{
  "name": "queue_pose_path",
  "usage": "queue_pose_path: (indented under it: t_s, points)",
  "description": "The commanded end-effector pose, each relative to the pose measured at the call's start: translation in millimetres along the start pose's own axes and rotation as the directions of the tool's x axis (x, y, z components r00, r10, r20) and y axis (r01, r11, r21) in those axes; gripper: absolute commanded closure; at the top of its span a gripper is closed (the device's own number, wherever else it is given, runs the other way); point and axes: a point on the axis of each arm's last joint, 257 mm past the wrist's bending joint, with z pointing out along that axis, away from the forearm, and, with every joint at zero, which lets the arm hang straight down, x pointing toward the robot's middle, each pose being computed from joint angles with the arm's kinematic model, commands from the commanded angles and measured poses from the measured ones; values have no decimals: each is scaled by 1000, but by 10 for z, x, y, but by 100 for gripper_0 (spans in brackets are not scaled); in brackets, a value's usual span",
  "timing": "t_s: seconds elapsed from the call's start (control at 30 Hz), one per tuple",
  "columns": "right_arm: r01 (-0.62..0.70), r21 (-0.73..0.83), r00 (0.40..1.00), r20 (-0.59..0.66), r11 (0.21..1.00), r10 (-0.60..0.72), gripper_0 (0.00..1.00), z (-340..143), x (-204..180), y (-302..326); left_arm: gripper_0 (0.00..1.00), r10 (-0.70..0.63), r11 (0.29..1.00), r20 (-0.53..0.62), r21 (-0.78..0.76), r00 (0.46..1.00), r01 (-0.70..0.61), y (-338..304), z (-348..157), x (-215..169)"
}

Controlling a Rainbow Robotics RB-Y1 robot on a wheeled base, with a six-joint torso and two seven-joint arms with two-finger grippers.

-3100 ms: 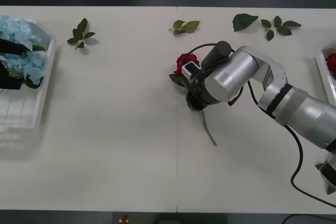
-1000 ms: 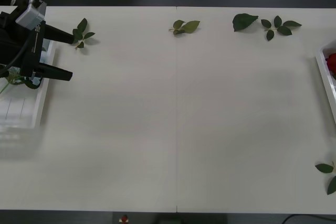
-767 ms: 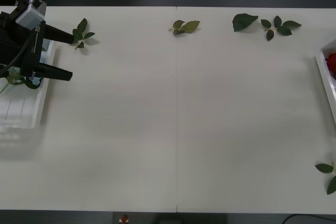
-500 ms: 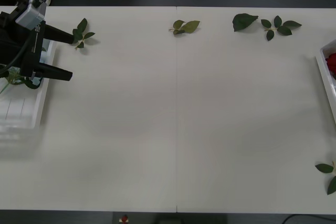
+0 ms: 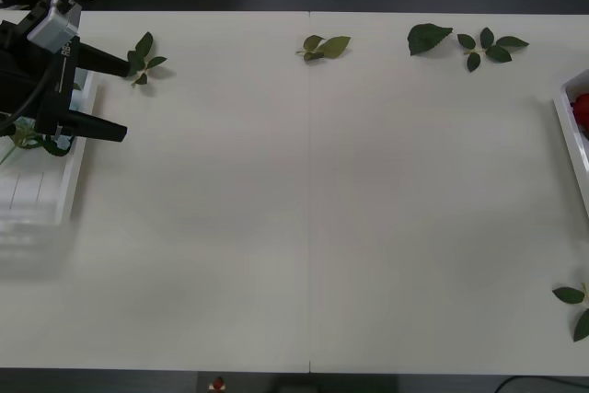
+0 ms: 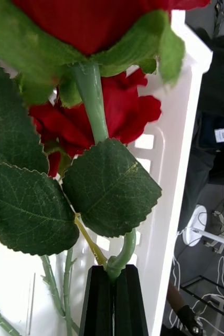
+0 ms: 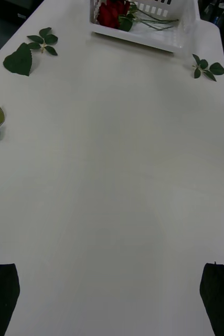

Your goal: Put the red flowers into the right box and the blue flowers into the left box

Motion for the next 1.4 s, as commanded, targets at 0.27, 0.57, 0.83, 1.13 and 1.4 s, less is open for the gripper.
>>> queue_pose_path:
  t_s: [0.27,0.57,0.83,1.13,1.4]
  points:
    - [6,10,1000,10,1000,-6,70,101,211,-79,0,21,999,-4,-28,1000,-21,94,-138,-130]
    - [27,-5,999,32,1000,-27,10,68,112,7,0,21,999,-4,-28,1000,-21,94,-138,-130]
    - [-18,-226,995,94,974,40,4,-262,-279,523,0,21,999,-4,-28,1000,-21,94,-138,-130]
    - [27,-626,982,164,779,97,5,-1287,-866,1049,0,21,999,-4,-28,1000,-21,94,-138,-130]
    - [277,-807,936,349,521,43,5,-2270,-1176,1494,0,21,999,-4,-28,1000,-21,94,-138,-130]
